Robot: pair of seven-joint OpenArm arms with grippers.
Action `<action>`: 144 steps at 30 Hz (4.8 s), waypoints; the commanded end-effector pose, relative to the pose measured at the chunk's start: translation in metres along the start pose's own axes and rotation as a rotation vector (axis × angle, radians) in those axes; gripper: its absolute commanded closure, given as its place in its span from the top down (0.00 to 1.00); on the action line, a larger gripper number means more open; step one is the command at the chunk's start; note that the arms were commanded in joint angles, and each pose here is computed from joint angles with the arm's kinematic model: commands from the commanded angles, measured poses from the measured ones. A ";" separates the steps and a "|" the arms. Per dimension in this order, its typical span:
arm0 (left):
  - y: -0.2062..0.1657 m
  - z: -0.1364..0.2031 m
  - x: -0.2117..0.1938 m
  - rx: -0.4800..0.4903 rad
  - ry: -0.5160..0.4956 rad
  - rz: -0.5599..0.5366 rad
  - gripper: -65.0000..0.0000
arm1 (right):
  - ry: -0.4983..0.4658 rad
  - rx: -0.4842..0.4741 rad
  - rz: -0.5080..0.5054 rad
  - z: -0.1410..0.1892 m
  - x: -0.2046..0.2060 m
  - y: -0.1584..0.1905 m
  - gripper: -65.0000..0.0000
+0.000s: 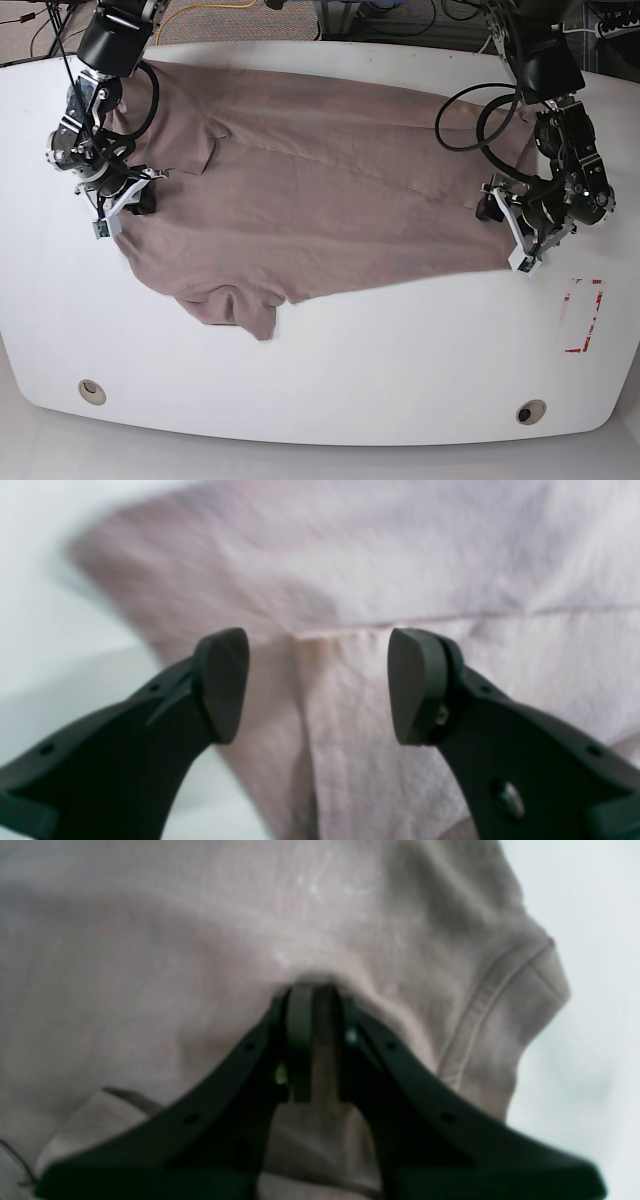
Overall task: Layout the t-shirt on the table in an organized manner, then fold the t-shirt properly
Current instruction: 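Pinch the shirt body with both grippers and smooth it flat, then hold the shirt body pinched with both grippers, then drag the pinched shirt fold with the left gripper away from the right gripper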
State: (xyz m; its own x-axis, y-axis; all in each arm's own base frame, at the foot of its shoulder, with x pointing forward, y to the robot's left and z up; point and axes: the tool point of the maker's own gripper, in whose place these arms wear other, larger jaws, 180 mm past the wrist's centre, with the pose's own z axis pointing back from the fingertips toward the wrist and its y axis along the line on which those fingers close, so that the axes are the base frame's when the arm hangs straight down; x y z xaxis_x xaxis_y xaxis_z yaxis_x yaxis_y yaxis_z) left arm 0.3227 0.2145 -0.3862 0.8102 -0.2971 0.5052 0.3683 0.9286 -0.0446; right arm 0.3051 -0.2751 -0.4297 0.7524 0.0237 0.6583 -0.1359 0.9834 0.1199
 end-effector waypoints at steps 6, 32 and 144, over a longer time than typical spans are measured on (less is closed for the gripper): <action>0.005 0.005 0.014 0.013 -0.038 -0.014 0.61 | 0.067 -0.023 0.022 0.002 -0.012 -0.006 0.10; -0.011 -0.004 0.007 -0.009 0.008 -0.037 0.61 | 0.065 -0.026 0.018 0.002 -0.012 -0.007 0.10; 0.004 -0.015 0.007 0.031 0.036 -0.019 0.00 | 0.067 -0.027 0.015 0.002 -0.013 -0.008 0.10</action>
State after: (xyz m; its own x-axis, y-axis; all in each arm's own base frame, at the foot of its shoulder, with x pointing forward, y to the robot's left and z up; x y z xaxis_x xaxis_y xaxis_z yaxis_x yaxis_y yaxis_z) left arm 0.3225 0.2109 -0.4107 0.8463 -0.3171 0.4281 0.3638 0.9310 -0.0296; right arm 0.3050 -0.2764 -0.4293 0.7510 0.0184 0.6600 -0.1305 0.9840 0.1211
